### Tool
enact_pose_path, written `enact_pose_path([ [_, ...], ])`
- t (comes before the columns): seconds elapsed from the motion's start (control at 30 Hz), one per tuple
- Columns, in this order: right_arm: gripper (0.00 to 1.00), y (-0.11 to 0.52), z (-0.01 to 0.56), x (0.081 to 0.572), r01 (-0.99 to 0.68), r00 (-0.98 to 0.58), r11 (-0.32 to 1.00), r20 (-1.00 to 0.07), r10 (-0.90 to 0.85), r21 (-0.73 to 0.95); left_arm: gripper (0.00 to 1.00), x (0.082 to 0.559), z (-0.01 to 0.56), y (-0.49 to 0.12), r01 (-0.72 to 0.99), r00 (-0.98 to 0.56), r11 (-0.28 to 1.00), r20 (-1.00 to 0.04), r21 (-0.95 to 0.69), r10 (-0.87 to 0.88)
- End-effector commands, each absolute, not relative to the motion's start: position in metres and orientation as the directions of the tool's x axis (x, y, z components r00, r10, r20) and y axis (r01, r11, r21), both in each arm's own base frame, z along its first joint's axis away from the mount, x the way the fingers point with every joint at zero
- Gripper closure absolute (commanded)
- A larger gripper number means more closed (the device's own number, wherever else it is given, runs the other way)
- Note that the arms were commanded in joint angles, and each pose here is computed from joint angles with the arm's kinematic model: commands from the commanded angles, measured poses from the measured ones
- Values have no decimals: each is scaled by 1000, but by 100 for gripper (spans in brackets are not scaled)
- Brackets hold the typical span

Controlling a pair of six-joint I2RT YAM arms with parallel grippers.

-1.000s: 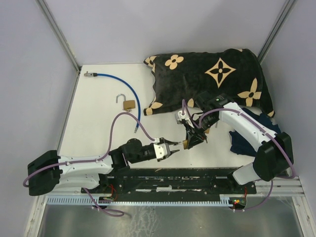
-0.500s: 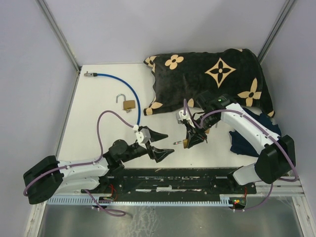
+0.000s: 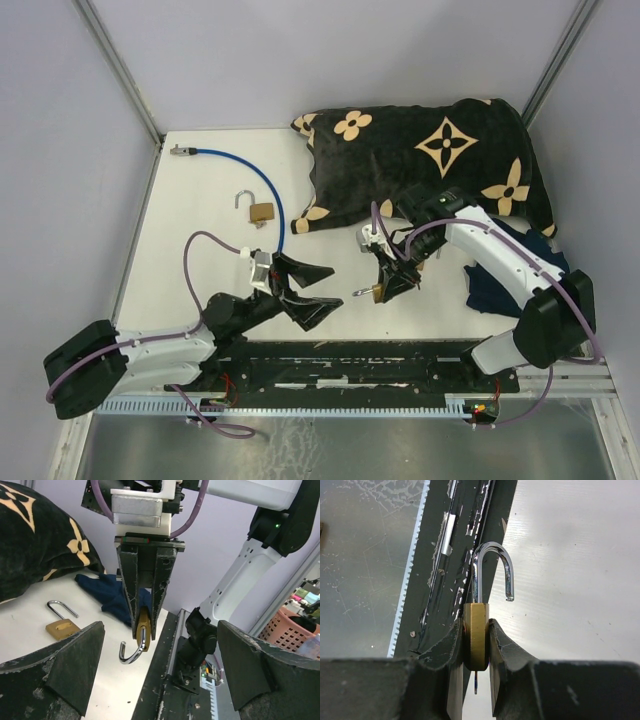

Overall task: Lock with the key
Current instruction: Pick up the lock from the center of the board.

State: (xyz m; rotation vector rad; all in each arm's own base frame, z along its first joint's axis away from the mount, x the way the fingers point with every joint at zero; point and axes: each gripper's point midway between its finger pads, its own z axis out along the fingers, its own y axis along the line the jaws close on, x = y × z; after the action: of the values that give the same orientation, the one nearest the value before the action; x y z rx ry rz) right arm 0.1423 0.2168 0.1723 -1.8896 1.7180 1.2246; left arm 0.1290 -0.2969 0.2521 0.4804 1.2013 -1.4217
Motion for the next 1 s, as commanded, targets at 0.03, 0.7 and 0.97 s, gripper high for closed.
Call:
enact_pose_path([
  [0.03, 98, 226, 191, 144, -913, -86, -266, -785, -613, 309, 1, 132, 277, -296, 883, -307, 150, -789, -445, -533],
  [0.7, 98, 215, 197, 159, -930, -133, -206, -802, -582, 304, 1, 129, 285, -284, 943, -88, 236, -857, -236, -507],
  [0.97, 98, 213, 198, 161, -931, -142, -200, -807, -574, 306, 1, 127, 281, -278, 934, -113, 232, -841, -271, -529],
])
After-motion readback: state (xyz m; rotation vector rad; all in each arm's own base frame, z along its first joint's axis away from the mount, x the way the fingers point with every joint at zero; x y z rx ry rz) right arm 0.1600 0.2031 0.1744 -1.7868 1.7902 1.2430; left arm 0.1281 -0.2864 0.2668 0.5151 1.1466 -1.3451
